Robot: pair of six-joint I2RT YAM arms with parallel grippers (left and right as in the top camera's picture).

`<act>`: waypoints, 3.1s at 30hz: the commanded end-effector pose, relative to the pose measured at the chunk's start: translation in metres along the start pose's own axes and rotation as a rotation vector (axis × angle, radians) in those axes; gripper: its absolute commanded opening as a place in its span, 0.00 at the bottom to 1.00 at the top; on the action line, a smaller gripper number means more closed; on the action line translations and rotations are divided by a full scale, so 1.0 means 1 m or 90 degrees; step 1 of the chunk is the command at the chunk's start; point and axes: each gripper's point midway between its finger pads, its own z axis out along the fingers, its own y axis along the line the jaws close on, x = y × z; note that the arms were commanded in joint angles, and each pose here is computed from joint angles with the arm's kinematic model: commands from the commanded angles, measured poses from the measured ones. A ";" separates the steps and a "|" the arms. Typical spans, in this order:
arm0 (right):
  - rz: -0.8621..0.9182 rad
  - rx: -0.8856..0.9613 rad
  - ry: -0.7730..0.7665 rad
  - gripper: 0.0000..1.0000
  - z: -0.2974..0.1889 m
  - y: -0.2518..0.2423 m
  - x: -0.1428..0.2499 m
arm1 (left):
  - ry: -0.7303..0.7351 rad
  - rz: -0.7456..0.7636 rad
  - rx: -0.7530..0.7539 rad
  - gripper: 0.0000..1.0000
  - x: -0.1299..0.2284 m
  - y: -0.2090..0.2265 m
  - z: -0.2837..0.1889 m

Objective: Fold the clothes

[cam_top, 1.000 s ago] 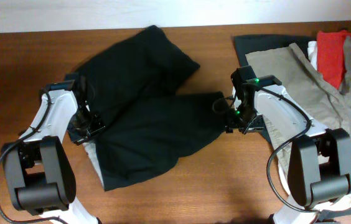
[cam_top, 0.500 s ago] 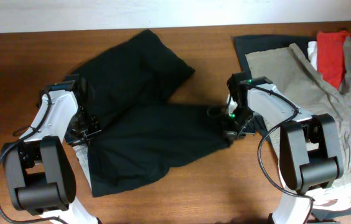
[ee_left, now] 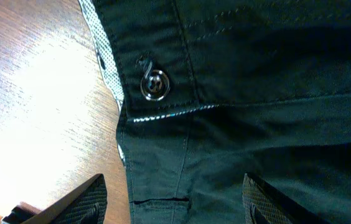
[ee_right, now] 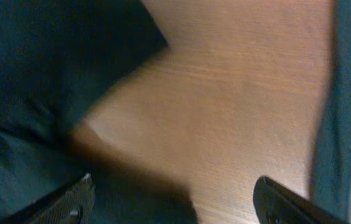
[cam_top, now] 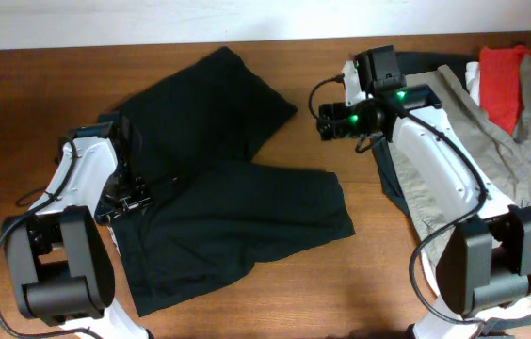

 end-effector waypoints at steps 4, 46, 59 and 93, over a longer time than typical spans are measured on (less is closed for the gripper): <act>0.019 -0.143 0.006 0.85 0.111 0.027 0.004 | -0.016 -0.009 0.050 0.70 -0.006 -0.011 -0.003; 0.507 0.121 0.275 0.99 -0.095 -0.087 0.141 | 0.022 0.080 0.280 0.79 0.071 -0.038 -0.057; 0.566 0.128 0.241 0.99 -0.098 -0.074 0.205 | 0.113 -0.218 0.375 0.80 0.126 -0.062 0.024; 0.678 0.135 0.300 0.36 -0.031 -0.074 0.309 | 0.067 -0.142 0.259 0.00 0.136 -0.027 0.033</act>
